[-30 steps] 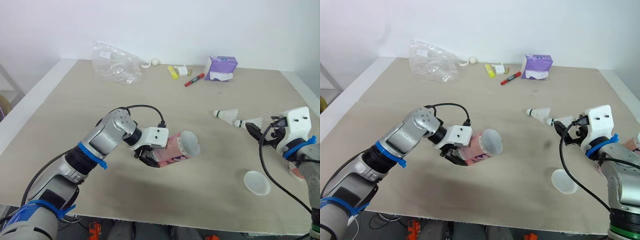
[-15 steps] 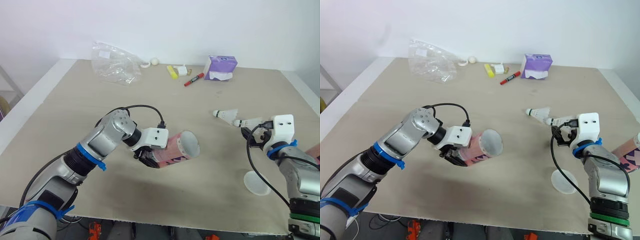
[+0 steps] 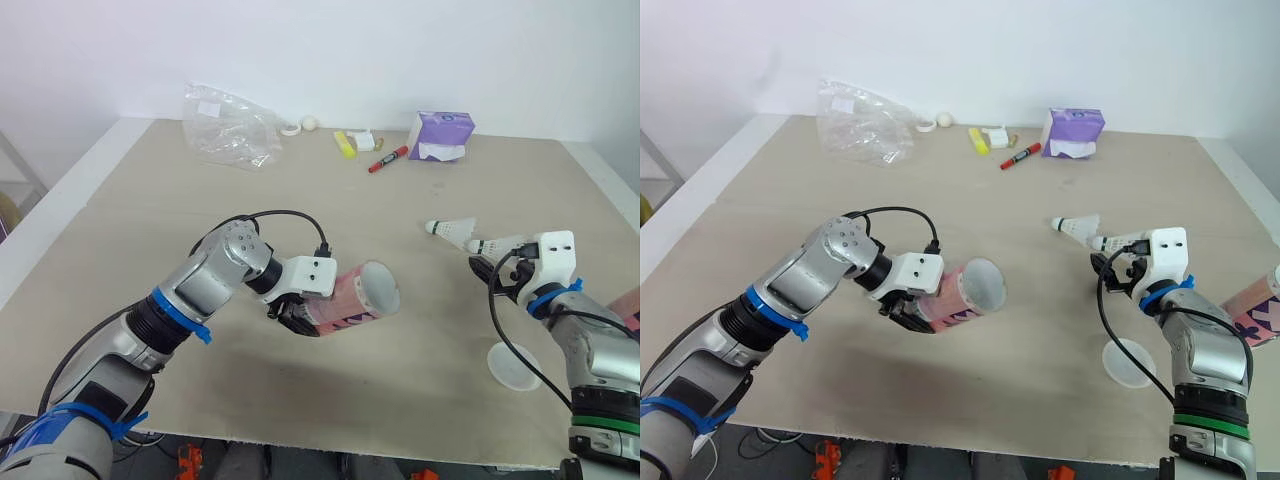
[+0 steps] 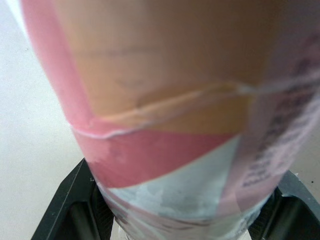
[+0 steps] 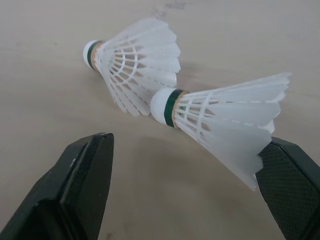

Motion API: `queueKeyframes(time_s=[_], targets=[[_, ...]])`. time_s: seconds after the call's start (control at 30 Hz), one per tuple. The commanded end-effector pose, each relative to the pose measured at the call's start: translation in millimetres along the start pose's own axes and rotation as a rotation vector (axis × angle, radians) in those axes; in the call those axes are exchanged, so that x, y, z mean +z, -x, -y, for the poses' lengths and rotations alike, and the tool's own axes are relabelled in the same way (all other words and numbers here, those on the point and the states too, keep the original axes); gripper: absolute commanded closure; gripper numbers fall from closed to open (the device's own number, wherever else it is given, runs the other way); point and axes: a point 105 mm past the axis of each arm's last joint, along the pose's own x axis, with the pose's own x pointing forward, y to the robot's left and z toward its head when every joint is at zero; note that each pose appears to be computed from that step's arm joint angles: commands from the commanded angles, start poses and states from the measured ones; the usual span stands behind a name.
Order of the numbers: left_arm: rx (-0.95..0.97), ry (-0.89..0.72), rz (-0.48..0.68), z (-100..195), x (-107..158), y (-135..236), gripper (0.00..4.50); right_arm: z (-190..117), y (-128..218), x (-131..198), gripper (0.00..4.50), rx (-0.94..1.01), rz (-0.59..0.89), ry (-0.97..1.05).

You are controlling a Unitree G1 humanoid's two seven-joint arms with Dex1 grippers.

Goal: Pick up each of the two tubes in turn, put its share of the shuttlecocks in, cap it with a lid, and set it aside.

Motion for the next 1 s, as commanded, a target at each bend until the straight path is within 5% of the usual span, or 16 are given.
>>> queueKeyframes(time_s=[0.03,0.27,0.37,0.47,0.53,0.67,1.0], targets=[[-0.021,0.028,-0.030,6,-10,-8,1.64,3,0,17,0.02,0.015,0.050,0.037],[-0.017,0.038,-0.024,7,-9,-9,1.64,7,-5,15,0.02,-0.015,0.061,0.025],[-0.015,0.042,-0.023,8,-10,-9,1.64,8,-7,14,0.75,-0.032,0.067,0.022],[-0.013,0.046,-0.024,8,-10,-8,1.64,11,-8,14,2.23,-0.055,0.075,0.020],[-0.010,0.048,-0.025,7,-11,-8,1.64,13,-9,13,2.67,-0.069,0.076,0.013],[-0.008,0.051,-0.023,7,-11,-8,1.64,13,-10,14,4.45,-0.073,0.086,0.000],[-0.008,0.049,-0.021,6,-11,-9,1.64,8,5,31,4.45,-0.058,0.160,0.082]])
